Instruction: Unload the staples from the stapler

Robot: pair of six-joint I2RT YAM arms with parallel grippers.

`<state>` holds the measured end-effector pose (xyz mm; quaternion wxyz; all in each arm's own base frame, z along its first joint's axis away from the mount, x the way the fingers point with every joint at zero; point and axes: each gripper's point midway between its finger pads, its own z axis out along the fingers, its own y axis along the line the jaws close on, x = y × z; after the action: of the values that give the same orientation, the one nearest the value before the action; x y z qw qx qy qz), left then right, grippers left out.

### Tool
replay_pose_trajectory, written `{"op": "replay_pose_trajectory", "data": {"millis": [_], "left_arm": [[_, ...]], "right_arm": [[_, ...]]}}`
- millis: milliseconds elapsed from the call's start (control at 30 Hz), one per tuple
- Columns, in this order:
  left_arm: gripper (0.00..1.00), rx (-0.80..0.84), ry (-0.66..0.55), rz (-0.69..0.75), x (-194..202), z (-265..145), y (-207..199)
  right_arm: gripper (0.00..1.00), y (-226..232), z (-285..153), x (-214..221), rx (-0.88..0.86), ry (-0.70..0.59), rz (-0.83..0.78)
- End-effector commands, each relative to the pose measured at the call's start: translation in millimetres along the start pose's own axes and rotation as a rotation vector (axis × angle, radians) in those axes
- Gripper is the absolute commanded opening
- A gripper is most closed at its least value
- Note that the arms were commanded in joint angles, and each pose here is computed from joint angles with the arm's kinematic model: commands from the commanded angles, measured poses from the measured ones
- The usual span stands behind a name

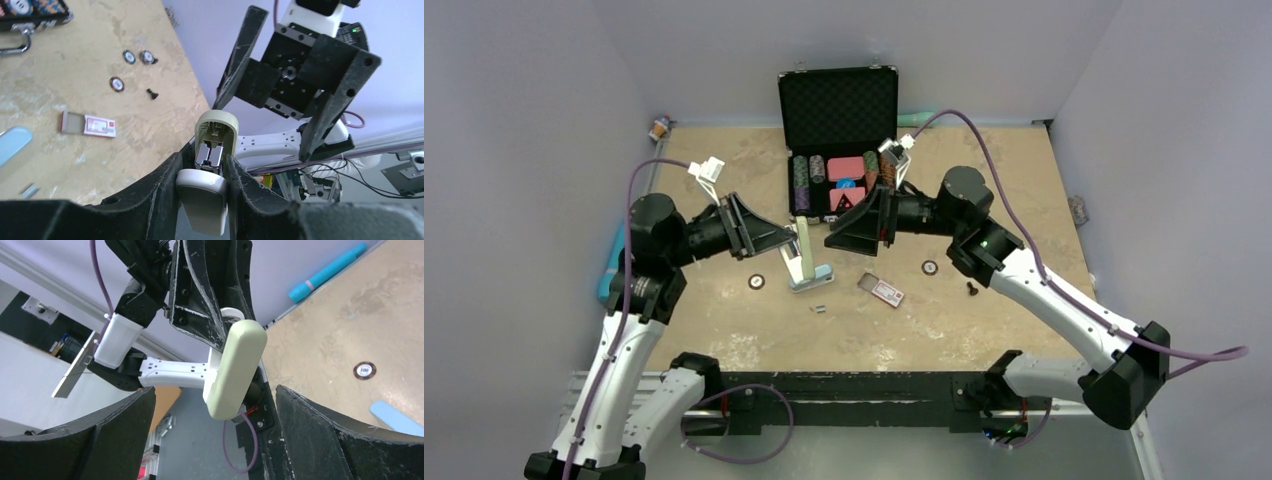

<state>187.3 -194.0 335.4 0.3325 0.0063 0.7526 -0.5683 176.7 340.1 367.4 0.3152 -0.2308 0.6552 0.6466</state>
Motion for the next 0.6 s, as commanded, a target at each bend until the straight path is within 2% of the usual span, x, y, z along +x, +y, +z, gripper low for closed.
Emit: {"op": "replay_pose_trajectory", "data": {"millis": [0, 567], "left_arm": [[0.0, 0.157, -0.066, 0.074, -28.3, -6.2, -58.8], [0.0, 0.232, -0.092, 0.099, -57.3, 3.4, -83.0]], "right_arm": [[0.94, 25.6, 5.4, -15.9, -0.093, 0.008, -0.051], [0.8, 37.1, 41.3, -21.1, -0.168, 0.056, -0.031]]}}
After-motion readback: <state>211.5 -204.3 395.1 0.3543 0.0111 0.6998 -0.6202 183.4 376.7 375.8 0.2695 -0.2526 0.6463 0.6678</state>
